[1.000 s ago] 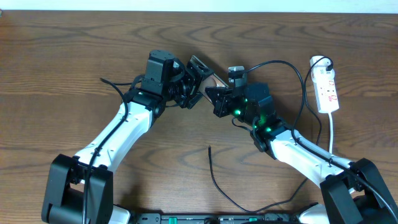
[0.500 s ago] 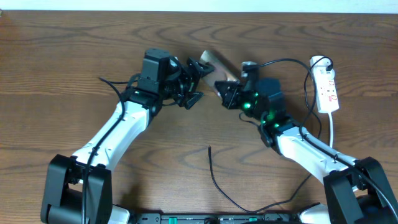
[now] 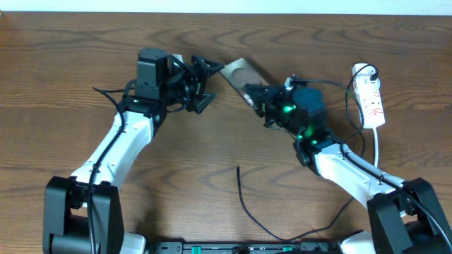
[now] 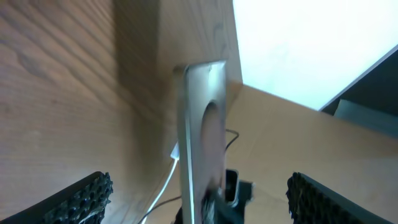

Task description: Plug charger to phone and switch on socket

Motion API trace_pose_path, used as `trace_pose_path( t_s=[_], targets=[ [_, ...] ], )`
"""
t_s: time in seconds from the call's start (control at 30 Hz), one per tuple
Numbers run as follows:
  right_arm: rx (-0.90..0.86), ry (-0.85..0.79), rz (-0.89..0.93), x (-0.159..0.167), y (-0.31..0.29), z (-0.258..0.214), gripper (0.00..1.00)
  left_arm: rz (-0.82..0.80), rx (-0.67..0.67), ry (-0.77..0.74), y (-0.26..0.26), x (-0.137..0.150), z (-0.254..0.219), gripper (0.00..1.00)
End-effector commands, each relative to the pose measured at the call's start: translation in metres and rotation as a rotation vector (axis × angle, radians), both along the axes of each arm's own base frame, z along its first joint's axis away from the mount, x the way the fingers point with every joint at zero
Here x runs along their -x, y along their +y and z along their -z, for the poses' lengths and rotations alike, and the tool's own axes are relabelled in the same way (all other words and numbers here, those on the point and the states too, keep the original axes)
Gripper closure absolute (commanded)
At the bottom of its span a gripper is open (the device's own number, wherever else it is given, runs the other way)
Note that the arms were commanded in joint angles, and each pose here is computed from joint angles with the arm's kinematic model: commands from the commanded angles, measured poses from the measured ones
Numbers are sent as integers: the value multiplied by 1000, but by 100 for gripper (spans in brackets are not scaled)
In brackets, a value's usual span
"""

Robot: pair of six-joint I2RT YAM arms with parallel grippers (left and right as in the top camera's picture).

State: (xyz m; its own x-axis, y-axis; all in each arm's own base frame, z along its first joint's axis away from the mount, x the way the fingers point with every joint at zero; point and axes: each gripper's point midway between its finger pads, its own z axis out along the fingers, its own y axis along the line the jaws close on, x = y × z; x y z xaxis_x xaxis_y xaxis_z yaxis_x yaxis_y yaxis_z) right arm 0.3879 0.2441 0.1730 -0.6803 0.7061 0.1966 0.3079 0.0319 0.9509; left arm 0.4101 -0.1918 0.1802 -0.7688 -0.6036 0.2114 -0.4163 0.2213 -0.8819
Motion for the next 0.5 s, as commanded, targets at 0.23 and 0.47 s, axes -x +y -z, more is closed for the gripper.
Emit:
trace_pose_path(
  t_s=[0.23, 0.47],
  targets=[
    [-266, 201, -33, 23, 42, -23, 99, -70, -33, -50, 19, -12, -9, 9],
    [-321, 96, -52, 27, 56, -50, 99, -91, -40, -46, 22, -14, -8, 9]
  ],
)
